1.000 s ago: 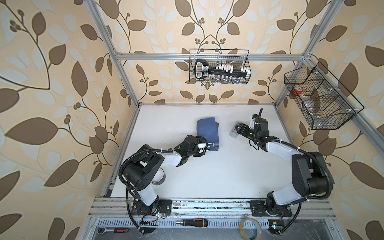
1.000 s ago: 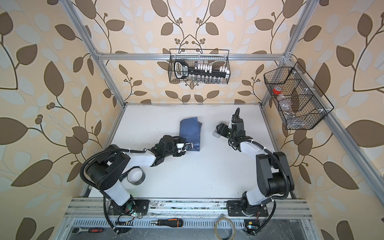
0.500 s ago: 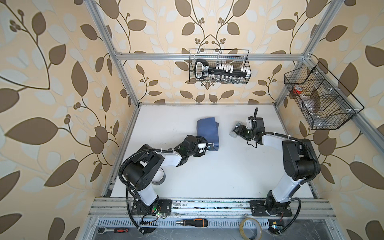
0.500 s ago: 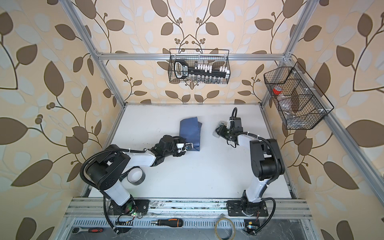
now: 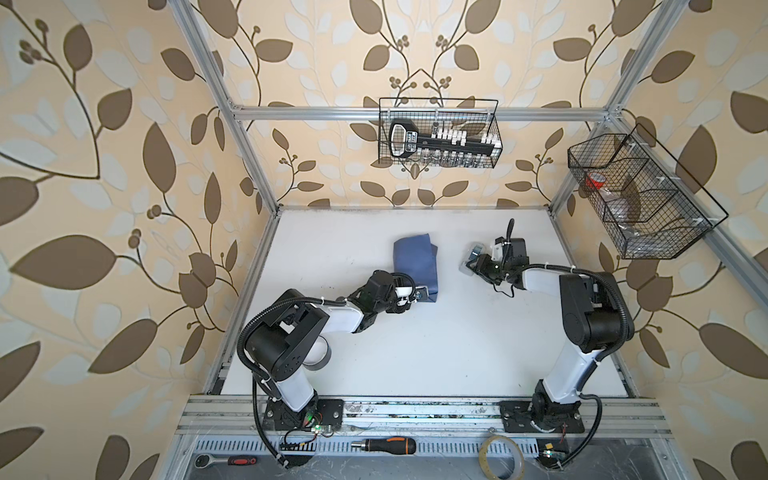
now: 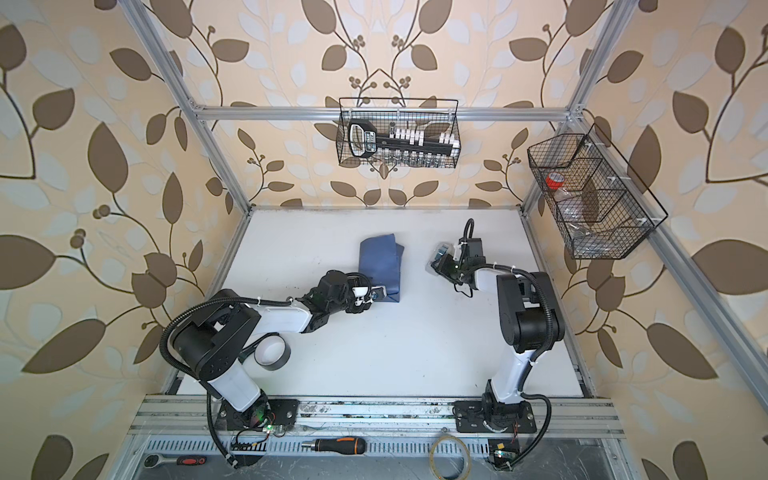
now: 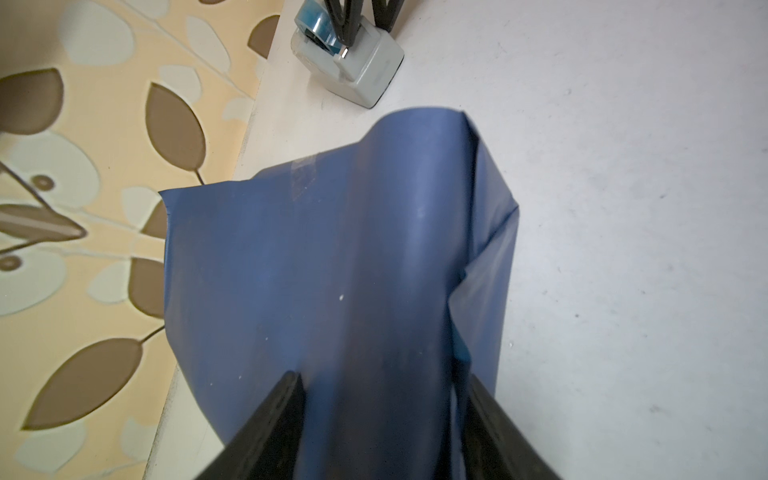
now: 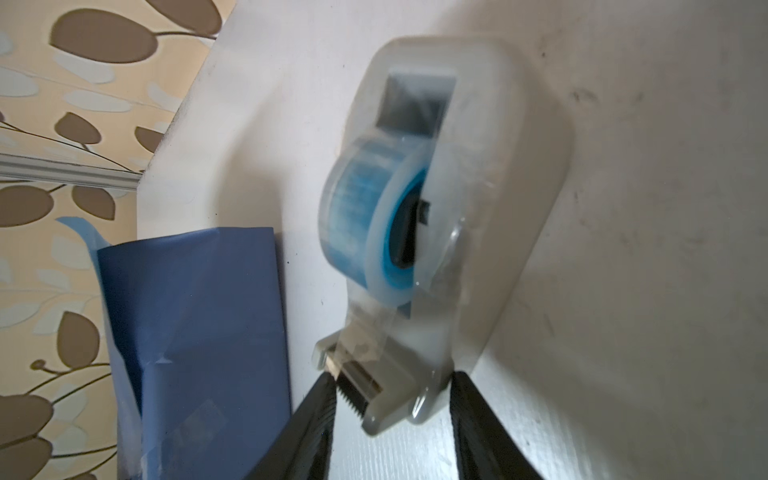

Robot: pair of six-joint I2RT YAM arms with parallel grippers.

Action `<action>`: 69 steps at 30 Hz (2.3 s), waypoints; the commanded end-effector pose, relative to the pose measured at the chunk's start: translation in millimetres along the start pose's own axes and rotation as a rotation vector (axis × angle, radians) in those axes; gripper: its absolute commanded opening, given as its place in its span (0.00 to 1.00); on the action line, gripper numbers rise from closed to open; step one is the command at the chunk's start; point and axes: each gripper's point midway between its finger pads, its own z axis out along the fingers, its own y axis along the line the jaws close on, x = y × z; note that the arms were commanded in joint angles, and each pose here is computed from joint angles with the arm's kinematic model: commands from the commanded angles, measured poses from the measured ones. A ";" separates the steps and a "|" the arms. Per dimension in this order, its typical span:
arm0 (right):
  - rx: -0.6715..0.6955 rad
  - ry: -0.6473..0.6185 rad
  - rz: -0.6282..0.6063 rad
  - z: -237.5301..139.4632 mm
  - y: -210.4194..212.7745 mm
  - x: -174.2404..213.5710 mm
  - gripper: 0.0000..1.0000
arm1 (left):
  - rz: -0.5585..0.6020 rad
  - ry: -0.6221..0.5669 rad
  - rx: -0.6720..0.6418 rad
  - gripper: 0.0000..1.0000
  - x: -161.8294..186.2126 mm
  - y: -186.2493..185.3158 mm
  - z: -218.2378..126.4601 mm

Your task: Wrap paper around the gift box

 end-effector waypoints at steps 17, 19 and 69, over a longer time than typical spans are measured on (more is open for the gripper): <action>-0.041 -0.054 -0.041 -13.2 20.7 -22.5 0.44 | 0.017 0.173 0.179 0.58 50.1 -49.2 -0.7; -0.042 -0.048 -0.035 -10.9 20.1 -21.9 0.43 | 0.017 0.174 0.179 0.58 49.9 -49.1 -0.5; -0.230 -0.012 0.290 15.7 5.0 -4.4 0.08 | 0.011 0.187 0.182 0.54 51.1 -48.2 -0.2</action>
